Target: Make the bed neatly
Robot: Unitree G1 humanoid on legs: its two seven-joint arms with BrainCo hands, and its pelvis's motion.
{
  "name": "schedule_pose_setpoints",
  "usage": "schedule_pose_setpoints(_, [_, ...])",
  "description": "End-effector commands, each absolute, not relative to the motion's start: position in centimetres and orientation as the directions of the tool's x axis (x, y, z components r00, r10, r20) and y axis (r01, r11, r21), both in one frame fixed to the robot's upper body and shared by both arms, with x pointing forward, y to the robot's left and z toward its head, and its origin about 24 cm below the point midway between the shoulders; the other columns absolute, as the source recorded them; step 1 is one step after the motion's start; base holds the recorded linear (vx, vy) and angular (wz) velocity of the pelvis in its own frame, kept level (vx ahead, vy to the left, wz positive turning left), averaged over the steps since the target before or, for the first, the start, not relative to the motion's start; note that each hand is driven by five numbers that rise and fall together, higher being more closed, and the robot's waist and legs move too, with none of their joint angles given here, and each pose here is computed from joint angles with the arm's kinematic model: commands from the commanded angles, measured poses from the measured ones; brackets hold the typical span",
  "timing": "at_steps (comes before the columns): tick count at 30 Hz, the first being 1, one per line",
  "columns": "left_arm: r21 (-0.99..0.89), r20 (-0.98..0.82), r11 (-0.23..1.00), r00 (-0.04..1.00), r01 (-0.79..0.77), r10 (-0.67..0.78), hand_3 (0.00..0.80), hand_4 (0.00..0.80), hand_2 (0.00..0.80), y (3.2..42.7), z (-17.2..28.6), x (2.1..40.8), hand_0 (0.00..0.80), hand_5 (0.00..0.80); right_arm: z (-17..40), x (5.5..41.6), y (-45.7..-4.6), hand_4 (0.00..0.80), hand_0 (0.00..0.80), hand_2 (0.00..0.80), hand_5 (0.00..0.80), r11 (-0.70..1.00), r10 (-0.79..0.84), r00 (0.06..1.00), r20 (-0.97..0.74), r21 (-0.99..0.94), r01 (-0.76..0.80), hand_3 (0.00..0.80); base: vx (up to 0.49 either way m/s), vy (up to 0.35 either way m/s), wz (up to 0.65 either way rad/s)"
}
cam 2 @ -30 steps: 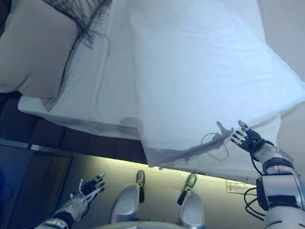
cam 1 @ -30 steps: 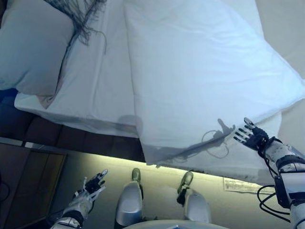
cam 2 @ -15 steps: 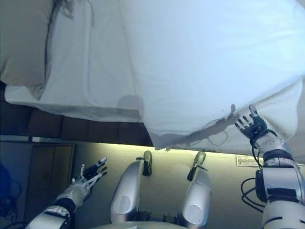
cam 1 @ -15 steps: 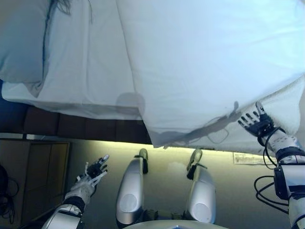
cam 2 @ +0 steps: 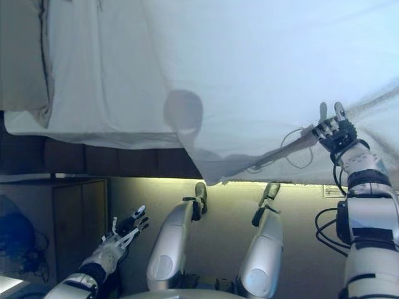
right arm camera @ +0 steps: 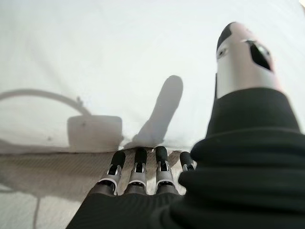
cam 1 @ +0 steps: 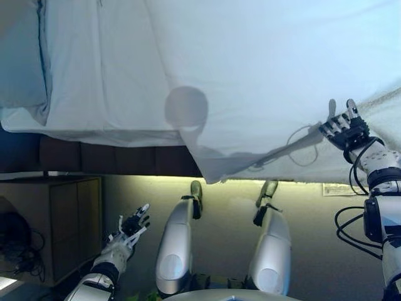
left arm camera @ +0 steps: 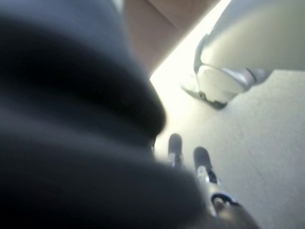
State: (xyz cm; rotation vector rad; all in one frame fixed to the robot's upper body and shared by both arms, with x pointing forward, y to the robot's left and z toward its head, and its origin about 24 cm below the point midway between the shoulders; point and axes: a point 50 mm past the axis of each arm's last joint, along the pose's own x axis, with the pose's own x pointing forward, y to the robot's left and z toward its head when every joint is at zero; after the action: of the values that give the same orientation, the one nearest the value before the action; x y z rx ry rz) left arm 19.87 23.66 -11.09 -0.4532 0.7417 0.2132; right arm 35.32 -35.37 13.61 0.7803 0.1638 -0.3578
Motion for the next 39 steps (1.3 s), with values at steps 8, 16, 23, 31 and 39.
schedule_pose_setpoints(8, [-0.306,-0.716,0.878,0.697,-0.369,0.044,0.000,0.000,0.000,24.8,-11.8,17.2,0.000,0.000,20.7,35.0,-38.1,0.000,0.000,0.000,0.000,0.720,-0.341,0.932,-0.122,0.604,0.342,0.000,0.005,0.001,0.02])
schedule_pose_setpoints(16, [-0.318,-0.710,0.882,0.704,-0.347,0.022,0.000,0.000,0.000,24.8,-11.8,16.8,0.000,0.000,20.1,34.0,-39.2,0.000,0.000,0.000,0.000,0.721,-0.354,0.915,-0.196,0.566,0.400,0.000,0.001,-0.004,0.00])
schedule_pose_setpoints(23, [-0.321,-0.698,0.890,0.716,-0.325,0.009,0.000,0.000,0.000,24.5,-11.5,17.4,0.000,0.000,16.1,32.4,-40.1,0.000,0.000,0.000,0.000,0.699,-0.349,0.888,-0.300,0.548,0.460,0.000,-0.036,-0.008,-0.01])
schedule_pose_setpoints(31, [-0.301,-0.688,0.888,0.724,-0.347,0.050,0.000,0.000,0.000,25.2,-10.9,18.0,0.000,0.000,15.3,31.6,-40.9,0.000,0.000,0.000,0.000,0.692,-0.371,0.889,-0.268,0.558,0.457,0.000,0.003,-0.050,0.00])
schedule_pose_setpoints(39, [-0.307,-0.690,0.887,0.722,-0.345,0.042,0.000,0.000,0.000,25.1,-10.9,17.9,0.000,0.000,18.4,32.3,-40.9,0.000,0.000,0.000,0.000,0.730,-0.380,0.905,-0.192,0.539,0.421,0.000,0.018,-0.046,0.02])
